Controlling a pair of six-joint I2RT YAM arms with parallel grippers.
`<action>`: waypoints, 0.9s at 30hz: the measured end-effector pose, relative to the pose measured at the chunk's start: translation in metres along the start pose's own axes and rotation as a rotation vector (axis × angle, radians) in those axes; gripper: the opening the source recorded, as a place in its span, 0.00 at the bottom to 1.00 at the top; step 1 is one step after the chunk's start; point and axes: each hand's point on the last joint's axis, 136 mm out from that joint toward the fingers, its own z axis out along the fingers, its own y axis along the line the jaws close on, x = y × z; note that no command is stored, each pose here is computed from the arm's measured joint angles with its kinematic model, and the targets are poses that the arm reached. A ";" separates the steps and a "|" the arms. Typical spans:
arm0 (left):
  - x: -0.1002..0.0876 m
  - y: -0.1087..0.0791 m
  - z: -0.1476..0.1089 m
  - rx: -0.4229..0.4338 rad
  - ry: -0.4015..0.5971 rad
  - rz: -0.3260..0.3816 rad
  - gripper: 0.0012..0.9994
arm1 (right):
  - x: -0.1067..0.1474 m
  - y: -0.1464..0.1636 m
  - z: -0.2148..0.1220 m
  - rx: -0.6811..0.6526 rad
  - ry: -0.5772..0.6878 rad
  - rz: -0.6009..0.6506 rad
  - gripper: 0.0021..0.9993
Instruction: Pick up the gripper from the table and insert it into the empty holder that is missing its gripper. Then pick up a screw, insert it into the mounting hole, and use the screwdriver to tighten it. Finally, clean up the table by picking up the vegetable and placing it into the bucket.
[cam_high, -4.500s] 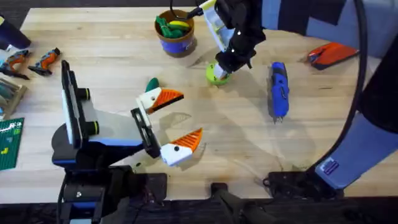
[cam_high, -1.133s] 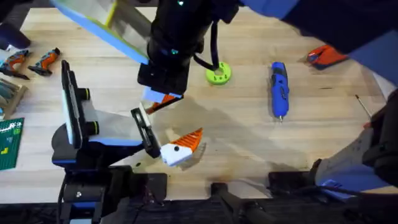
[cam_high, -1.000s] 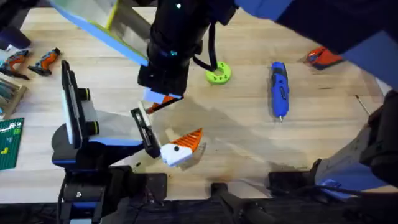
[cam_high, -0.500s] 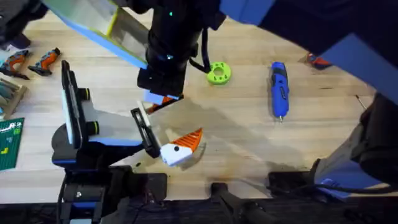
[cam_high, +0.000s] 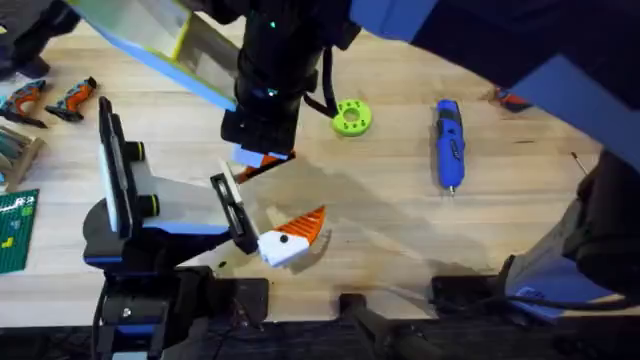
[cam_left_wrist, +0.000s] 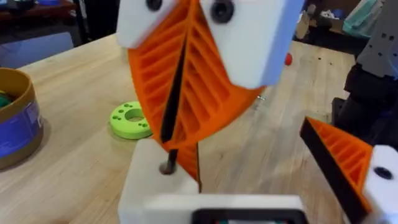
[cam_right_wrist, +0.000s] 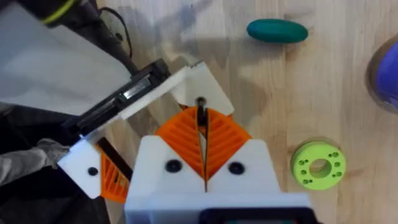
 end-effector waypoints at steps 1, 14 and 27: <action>0.000 0.000 0.000 0.000 0.000 0.000 0.99 | 0.000 0.000 0.000 0.000 0.000 0.000 0.00; 0.000 0.000 0.000 0.000 0.000 -0.002 0.99 | -0.001 -0.001 0.002 0.000 -0.001 0.000 0.00; 0.000 0.000 0.000 0.000 0.000 -0.009 0.99 | -0.004 -0.002 0.004 0.002 -0.005 -0.001 0.00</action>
